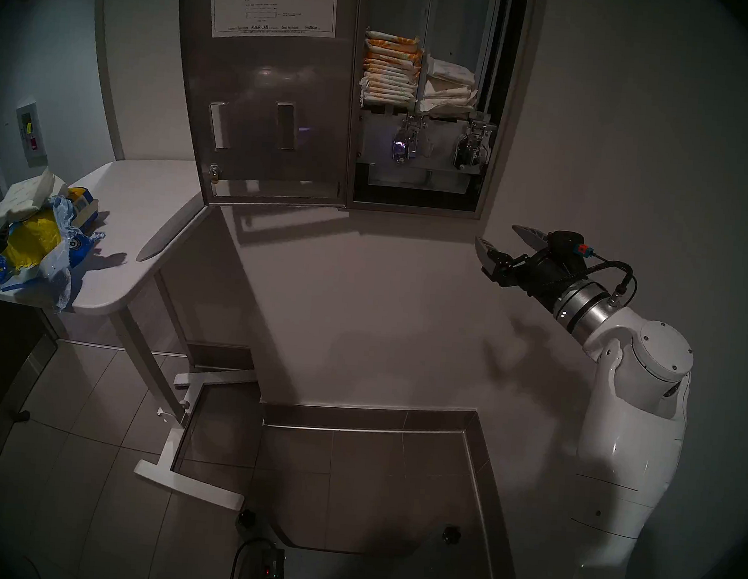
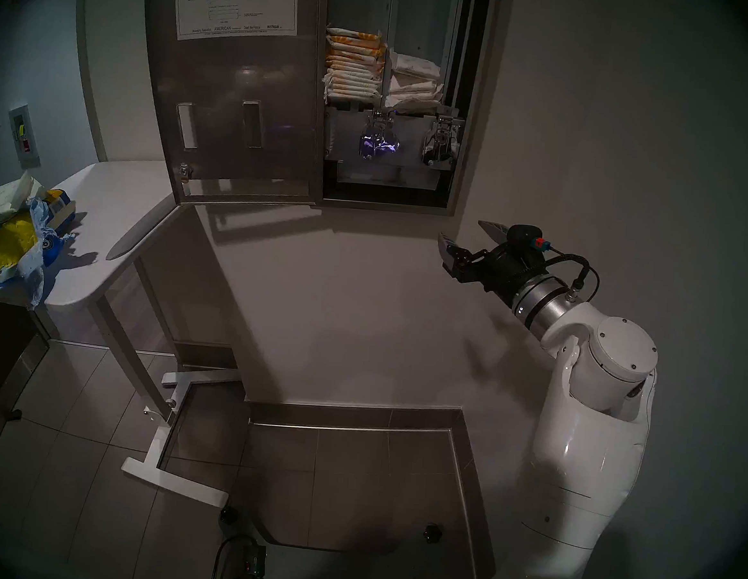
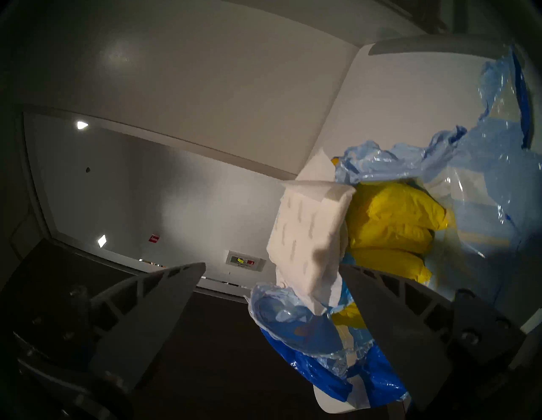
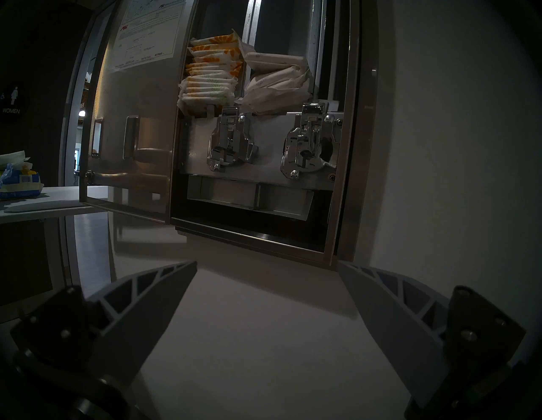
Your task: Open the dispenser door, put the pads inside, close the door
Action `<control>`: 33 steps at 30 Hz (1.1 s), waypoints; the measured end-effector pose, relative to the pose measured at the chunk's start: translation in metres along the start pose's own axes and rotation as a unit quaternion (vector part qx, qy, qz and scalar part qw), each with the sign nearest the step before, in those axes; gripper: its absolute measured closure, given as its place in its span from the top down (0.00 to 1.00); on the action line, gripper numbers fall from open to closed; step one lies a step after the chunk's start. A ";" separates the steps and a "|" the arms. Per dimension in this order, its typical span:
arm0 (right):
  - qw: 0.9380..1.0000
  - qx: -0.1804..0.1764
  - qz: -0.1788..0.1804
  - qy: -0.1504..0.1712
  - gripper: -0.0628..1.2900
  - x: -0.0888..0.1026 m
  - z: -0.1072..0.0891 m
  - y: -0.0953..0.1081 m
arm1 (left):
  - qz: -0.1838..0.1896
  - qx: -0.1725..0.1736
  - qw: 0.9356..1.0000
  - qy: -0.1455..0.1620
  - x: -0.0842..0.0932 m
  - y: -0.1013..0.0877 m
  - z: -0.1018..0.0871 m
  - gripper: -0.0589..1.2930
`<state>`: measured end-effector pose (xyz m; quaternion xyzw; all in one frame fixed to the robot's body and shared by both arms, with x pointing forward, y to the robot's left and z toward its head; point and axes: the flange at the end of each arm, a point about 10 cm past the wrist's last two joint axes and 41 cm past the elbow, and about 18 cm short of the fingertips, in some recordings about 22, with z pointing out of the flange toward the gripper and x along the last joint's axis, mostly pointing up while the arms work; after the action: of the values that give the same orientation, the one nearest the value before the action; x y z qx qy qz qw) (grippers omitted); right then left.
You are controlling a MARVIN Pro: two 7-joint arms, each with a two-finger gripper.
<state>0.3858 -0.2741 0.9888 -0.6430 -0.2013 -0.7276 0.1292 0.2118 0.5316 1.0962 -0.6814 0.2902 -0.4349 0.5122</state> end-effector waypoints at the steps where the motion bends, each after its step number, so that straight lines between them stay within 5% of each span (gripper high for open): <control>1: 1.000 0.000 0.000 0.000 0.96 0.000 0.000 0.000 | 0.000 -0.002 1.000 -0.001 -0.001 0.002 0.001 0.96; 10: 1.000 0.000 0.000 0.000 0.96 0.000 0.000 0.000 | 0.003 -0.010 1.000 0.001 -0.005 0.019 0.012 0.96; 33: 1.000 0.000 0.000 0.000 0.96 0.000 0.000 0.000 | 0.024 0.021 0.999 0.004 0.000 0.024 0.023 0.96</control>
<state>0.3858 -0.2739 0.9889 -0.6428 -0.2012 -0.7278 0.1292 0.2340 0.5345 1.0710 -0.6615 0.2993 -0.4315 0.5354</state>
